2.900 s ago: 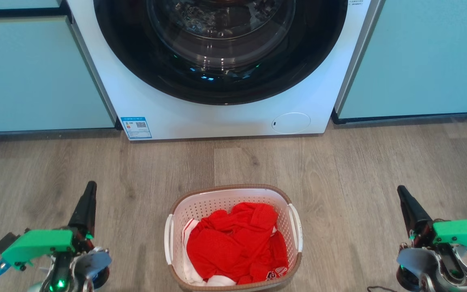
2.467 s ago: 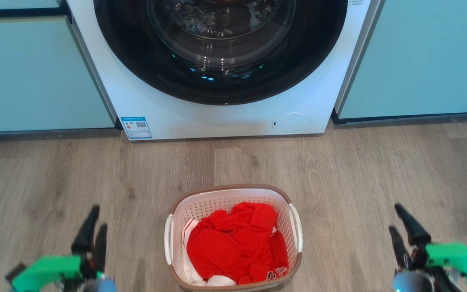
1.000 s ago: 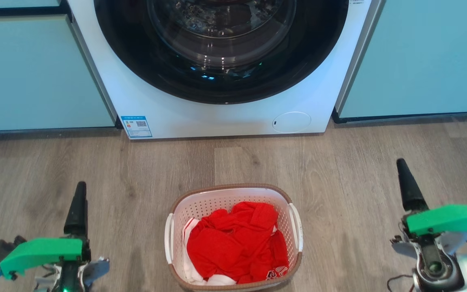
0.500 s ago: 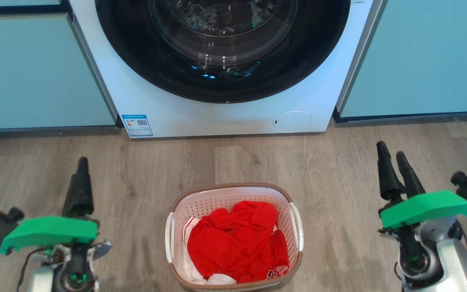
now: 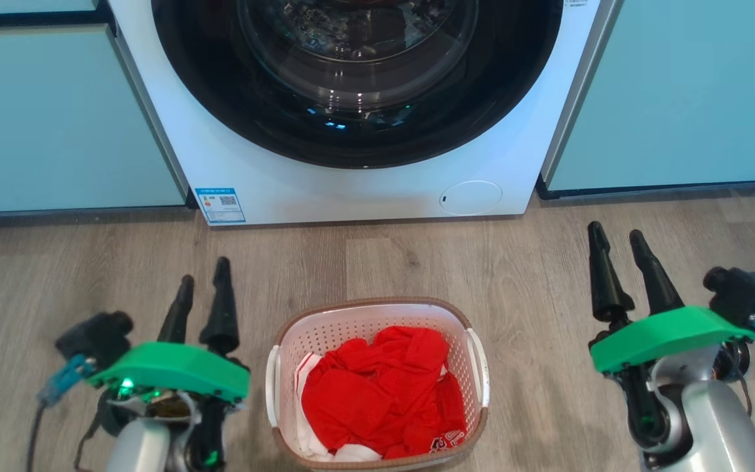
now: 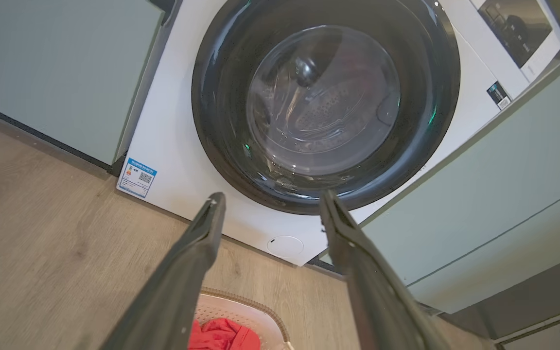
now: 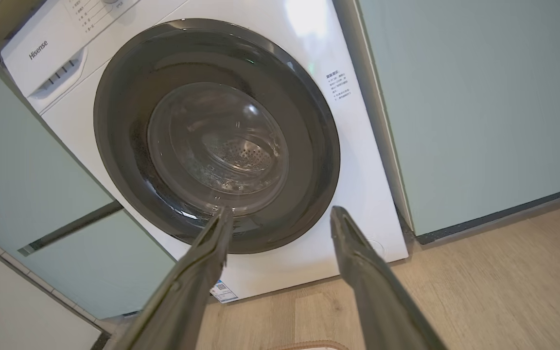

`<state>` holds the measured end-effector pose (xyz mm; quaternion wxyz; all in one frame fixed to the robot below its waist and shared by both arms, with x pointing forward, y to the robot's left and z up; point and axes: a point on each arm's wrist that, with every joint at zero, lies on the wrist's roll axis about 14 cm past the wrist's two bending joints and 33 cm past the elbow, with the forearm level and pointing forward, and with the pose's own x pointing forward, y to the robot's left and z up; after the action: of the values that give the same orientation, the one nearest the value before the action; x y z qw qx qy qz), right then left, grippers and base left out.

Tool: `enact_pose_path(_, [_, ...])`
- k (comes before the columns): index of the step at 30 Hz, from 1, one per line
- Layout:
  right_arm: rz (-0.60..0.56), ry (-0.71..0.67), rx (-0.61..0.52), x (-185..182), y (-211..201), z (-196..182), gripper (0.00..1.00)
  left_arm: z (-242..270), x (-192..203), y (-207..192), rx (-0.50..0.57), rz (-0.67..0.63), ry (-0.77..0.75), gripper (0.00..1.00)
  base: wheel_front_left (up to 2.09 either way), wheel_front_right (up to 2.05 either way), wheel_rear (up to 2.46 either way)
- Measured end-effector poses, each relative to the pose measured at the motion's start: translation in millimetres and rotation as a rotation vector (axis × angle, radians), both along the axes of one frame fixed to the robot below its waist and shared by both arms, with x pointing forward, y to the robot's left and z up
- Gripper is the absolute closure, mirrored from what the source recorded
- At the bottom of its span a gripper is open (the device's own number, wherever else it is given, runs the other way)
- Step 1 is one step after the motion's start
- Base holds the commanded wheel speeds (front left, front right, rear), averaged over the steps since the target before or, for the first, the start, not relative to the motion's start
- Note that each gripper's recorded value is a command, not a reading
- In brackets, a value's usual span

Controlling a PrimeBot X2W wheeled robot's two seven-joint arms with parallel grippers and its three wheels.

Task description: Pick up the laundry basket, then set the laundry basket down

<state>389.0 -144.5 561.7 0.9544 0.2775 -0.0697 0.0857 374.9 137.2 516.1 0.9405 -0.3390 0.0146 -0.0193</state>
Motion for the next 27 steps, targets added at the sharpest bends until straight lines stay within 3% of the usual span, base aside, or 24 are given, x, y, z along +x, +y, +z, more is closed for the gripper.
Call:
enact_pose_path(10, [0.008,-0.032,-0.143,-3,9,1,0.0,5,0,-29,0.248,-0.068,-0.044,0.0,0.0,0.0,0.0])
enact_pose_path(16, [0.043,-0.003,-0.245,-7,22,-17,0.0,-8,-5,-44,0.398,-0.104,-0.03,0.0,0.0,0.0,0.0])
enact_pose_path(27, [0.074,-0.002,-0.366,-12,31,-30,0.0,-10,-9,-62,0.524,-0.149,-0.076,0.0,0.0,0.0,0.0])
